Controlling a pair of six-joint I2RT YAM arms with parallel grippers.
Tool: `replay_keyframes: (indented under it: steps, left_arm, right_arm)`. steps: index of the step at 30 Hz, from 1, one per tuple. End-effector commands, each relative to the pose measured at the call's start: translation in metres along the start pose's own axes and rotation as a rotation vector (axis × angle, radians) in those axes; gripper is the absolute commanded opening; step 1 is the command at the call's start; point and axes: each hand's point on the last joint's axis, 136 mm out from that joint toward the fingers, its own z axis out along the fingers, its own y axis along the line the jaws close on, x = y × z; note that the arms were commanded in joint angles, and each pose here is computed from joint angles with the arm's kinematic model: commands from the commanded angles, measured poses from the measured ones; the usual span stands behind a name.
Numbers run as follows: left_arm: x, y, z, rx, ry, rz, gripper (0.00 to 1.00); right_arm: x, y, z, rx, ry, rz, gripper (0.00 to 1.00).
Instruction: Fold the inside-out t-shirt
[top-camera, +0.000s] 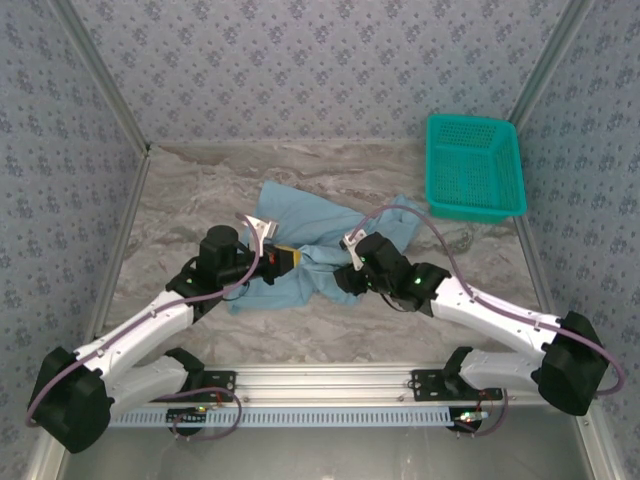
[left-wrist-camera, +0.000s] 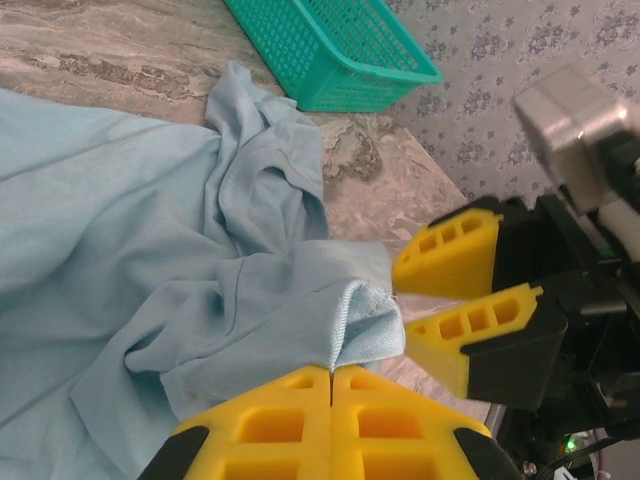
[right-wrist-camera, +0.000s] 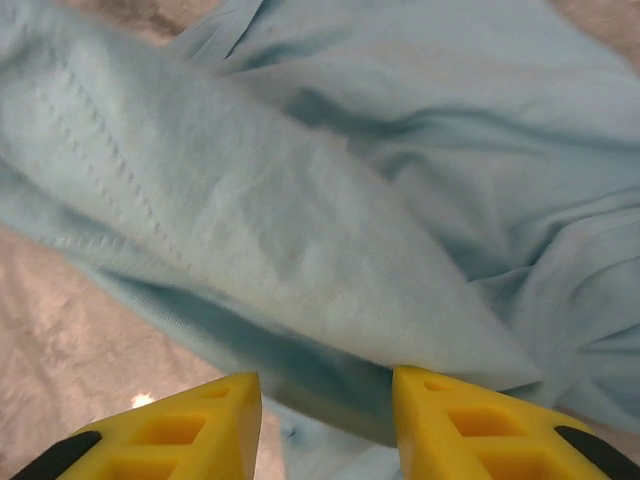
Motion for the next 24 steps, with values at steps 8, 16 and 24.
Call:
replay_keyframes:
  steps: [8, 16, 24]
  left_arm:
    - [-0.007, -0.009, 0.000, 0.027, -0.007, 0.037, 0.00]
    - [-0.007, -0.009, 0.001, 0.023, -0.006, 0.035, 0.00]
    - [-0.007, -0.010, 0.001, 0.026, -0.004, 0.034, 0.00]
  right_arm:
    - [-0.010, -0.015, 0.007, 0.179, 0.022, -0.199, 0.61]
    - [-0.005, 0.004, 0.006, 0.080, 0.002, -0.239, 0.71]
    - [0.006, 0.023, 0.003, -0.053, 0.018, -0.288, 0.72]
